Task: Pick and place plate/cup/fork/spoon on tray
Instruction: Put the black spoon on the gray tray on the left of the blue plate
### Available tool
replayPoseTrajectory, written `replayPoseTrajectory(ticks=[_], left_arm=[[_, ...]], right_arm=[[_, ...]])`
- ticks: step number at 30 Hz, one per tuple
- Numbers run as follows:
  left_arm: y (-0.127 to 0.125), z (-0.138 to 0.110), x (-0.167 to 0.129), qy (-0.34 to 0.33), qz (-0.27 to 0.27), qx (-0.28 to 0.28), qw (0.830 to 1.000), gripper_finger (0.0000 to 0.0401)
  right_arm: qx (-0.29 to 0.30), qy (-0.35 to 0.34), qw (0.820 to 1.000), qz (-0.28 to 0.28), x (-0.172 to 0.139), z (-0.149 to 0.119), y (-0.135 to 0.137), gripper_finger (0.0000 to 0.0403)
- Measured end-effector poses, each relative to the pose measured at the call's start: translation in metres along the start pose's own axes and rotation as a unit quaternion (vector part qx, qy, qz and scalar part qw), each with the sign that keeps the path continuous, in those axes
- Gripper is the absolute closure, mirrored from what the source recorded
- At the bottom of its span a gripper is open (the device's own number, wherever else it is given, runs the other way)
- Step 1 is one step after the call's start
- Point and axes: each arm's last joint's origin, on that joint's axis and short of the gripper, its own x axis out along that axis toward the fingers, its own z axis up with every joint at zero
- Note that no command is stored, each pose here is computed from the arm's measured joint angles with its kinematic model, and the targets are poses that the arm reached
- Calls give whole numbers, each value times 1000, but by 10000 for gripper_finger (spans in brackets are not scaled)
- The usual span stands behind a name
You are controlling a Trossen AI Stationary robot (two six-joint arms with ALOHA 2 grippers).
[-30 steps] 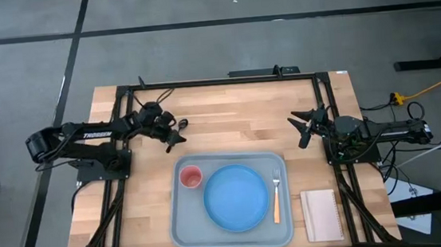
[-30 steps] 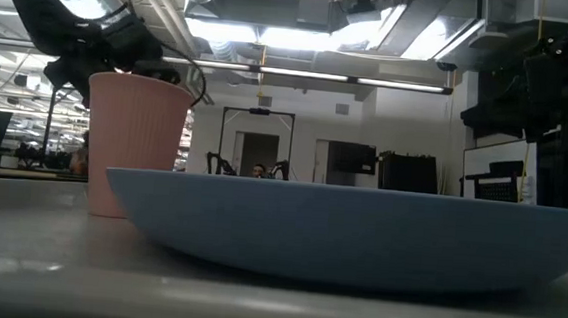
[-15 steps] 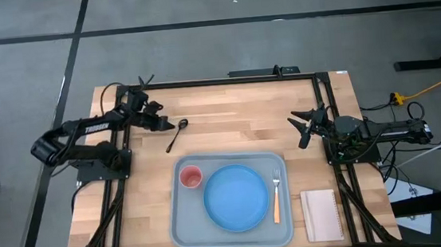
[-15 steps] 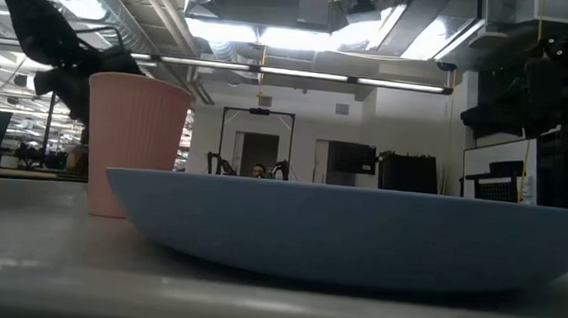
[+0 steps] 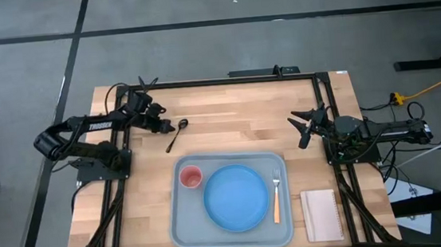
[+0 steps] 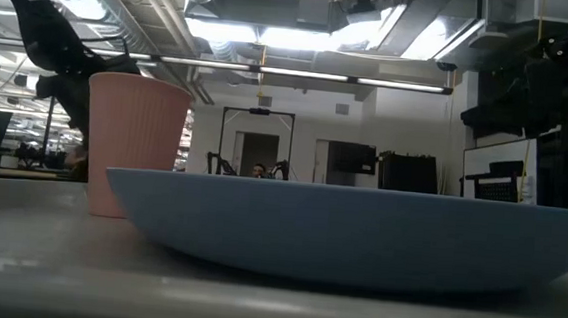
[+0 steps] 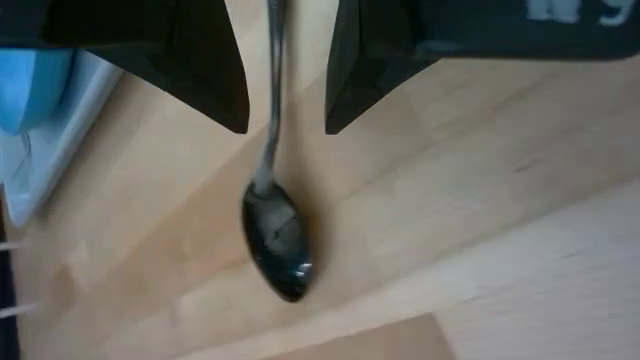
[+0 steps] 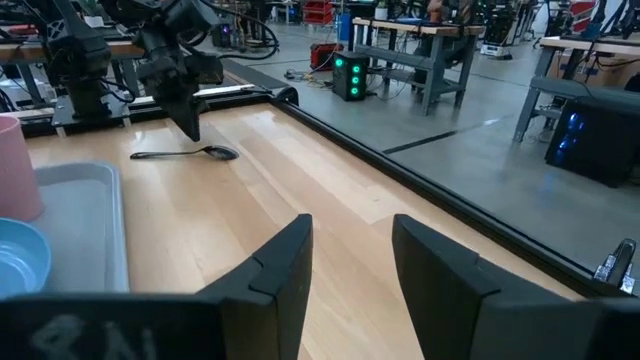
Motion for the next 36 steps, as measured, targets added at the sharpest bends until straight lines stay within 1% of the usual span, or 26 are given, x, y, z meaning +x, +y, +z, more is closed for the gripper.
replayPoseTrajectory(ticks=[3, 8, 10, 13, 16, 22, 36], left_arm=[[-4, 0, 2, -10, 12, 15, 1000, 275], [-8, -1, 7, -40, 67, 25, 997, 274], [-9, -2, 8, -42, 75, 28, 996, 275], [-11, -2, 8, -40, 67, 27, 997, 274], [-12, -1, 9, -40, 50, 11, 998, 275], [-15, 1, 9, -41, 22, 18, 999, 276], [-15, 1, 9, -39, 19, 34, 998, 276]], right_arm=[[-3, 0, 1000, 0, 0, 0, 0, 257], [-3, 0, 1000, 0, 0, 0, 0, 257], [-4, 0, 1000, 0, 0, 0, 0, 257], [-5, 0, 1000, 0, 0, 0, 0, 257], [-6, 0, 1000, 0, 0, 0, 0, 257], [-6, 0, 1000, 0, 0, 0, 0, 257], [-6, 0, 1000, 0, 0, 0, 0, 257]])
